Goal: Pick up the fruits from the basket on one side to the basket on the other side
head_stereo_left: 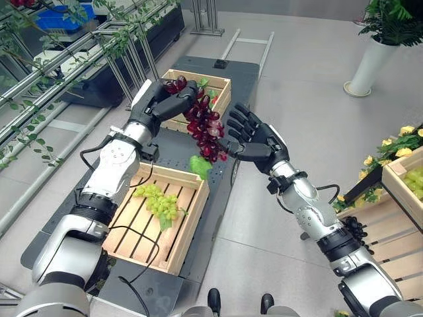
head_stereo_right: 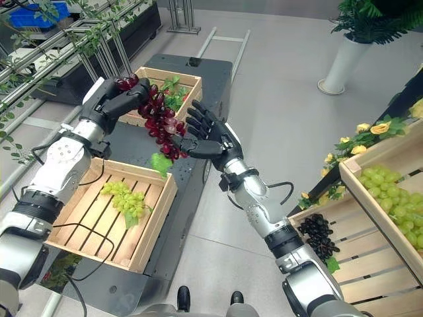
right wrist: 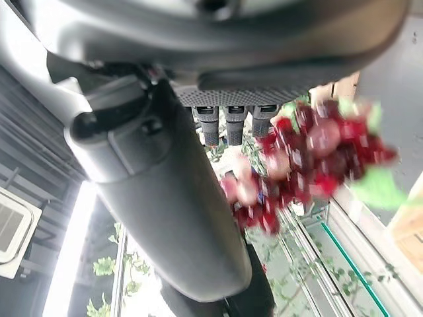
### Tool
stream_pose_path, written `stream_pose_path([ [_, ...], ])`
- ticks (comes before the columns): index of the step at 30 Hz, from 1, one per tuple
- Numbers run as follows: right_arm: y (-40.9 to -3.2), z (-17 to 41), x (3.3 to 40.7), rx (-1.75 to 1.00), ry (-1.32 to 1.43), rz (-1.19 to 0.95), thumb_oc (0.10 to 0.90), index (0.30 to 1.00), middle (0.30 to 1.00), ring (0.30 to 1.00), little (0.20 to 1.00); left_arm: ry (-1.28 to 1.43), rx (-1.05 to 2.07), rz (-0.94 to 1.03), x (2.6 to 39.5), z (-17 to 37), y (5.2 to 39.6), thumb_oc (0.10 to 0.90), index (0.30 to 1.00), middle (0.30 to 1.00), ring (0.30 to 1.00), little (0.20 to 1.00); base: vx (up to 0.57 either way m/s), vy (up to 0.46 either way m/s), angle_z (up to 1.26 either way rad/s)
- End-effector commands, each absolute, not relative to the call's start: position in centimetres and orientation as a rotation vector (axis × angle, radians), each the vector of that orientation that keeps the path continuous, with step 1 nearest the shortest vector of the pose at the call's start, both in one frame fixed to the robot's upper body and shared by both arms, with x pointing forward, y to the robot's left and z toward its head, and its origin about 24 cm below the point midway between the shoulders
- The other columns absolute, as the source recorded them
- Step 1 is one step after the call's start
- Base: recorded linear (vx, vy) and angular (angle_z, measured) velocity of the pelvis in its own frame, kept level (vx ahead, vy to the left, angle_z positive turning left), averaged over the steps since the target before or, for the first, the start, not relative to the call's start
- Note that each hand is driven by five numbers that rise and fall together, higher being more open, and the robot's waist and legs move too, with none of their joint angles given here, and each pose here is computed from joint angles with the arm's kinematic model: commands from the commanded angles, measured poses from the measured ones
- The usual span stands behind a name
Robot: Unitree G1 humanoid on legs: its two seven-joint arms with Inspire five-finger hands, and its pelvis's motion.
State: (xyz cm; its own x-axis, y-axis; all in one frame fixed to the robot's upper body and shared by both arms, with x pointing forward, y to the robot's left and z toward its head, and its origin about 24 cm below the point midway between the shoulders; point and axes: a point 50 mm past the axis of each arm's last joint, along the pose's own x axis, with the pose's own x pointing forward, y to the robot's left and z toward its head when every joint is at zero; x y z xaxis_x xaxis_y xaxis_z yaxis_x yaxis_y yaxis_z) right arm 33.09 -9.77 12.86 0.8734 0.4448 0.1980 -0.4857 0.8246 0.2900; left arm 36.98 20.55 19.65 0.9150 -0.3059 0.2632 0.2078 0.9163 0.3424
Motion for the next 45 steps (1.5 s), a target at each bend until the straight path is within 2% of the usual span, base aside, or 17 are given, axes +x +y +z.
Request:
stream_pose_path([
  [1,-7.4,18.3,33.1,0.374,-0.340,0.659,0.800,0.900,0.900,0.900,0.900,-0.652,0.235,-0.295,37.3,29.0,17.9,0.400,0.300,0.300,0.300,0.300,-0.01,-0.014,-0.05],
  [10,-7.0,18.5,33.3,0.136,-0.342,0.678,0.800,0.900,0.900,0.900,0.900,-0.646,0.252,-0.351,37.2,28.9,16.7,0.400,0.300,0.300,0.300,0.300,-0.01,-0.014,-0.08],
  [22,-6.9,18.6,34.1,-0.111,-0.340,0.599,0.800,0.900,0.900,0.900,0.900,-0.689,0.239,-0.449,36.4,29.4,14.1,0.400,0.300,0.300,0.300,0.300,0.00,0.000,0.00],
  [32,-6.2,17.2,34.3,0.112,-0.244,0.653,0.800,0.900,0.900,0.900,0.900,-0.724,0.220,-0.555,35.3,29.9,12.1,0.400,0.300,0.300,0.300,0.300,0.00,0.000,0.00],
  [45,-6.6,17.6,34.9,0.429,-0.285,0.575,0.800,0.900,0.900,0.900,0.900,-0.714,0.174,-0.650,34.6,29.6,10.4,0.400,0.300,0.300,0.300,0.300,0.00,0.000,0.00],
])
